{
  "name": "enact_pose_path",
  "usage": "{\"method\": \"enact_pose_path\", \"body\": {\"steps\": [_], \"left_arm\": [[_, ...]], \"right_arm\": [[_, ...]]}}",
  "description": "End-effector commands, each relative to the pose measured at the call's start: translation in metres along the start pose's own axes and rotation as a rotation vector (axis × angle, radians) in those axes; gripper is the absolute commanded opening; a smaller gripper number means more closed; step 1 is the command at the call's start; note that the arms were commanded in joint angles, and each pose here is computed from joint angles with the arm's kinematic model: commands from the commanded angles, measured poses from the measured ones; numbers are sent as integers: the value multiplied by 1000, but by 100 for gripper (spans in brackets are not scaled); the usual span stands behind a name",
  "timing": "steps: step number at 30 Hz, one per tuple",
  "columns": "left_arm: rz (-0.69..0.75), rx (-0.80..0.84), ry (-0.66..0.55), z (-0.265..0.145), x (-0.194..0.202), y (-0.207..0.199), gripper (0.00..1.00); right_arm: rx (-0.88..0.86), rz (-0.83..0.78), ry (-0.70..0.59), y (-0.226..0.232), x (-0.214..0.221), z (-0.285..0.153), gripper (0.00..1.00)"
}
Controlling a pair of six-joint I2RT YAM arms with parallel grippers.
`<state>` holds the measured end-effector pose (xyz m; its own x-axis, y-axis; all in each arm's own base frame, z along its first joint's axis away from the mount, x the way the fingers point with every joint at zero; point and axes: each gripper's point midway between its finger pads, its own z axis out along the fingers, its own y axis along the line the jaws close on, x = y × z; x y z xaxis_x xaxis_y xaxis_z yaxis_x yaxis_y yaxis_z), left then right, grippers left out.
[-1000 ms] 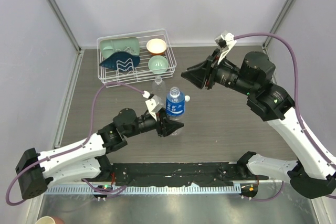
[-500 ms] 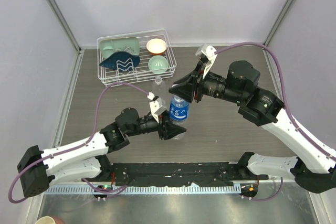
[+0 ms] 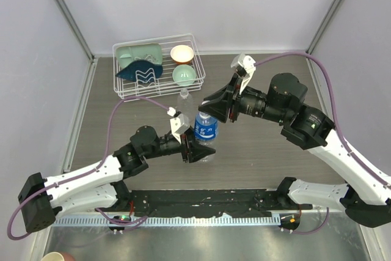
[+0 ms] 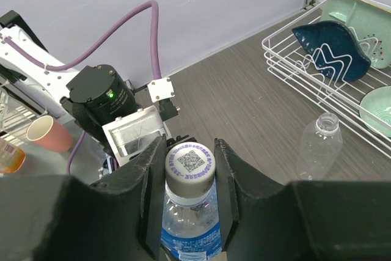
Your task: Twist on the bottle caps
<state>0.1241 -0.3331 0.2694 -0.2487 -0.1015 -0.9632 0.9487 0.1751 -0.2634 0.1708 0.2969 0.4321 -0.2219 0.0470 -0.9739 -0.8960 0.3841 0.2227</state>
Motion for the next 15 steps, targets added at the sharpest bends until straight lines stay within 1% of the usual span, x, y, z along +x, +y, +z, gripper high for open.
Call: {"method": "enact_pose_path", "body": {"steps": [1,15], "left_arm": [[48,9,-83,-2,-22,-2,21],[54,14,-84,-5,-21,-1,21]], "right_arm": [[-52,8,12,11,2,1,8],[-72,26,51,11,16,12,7]]}}
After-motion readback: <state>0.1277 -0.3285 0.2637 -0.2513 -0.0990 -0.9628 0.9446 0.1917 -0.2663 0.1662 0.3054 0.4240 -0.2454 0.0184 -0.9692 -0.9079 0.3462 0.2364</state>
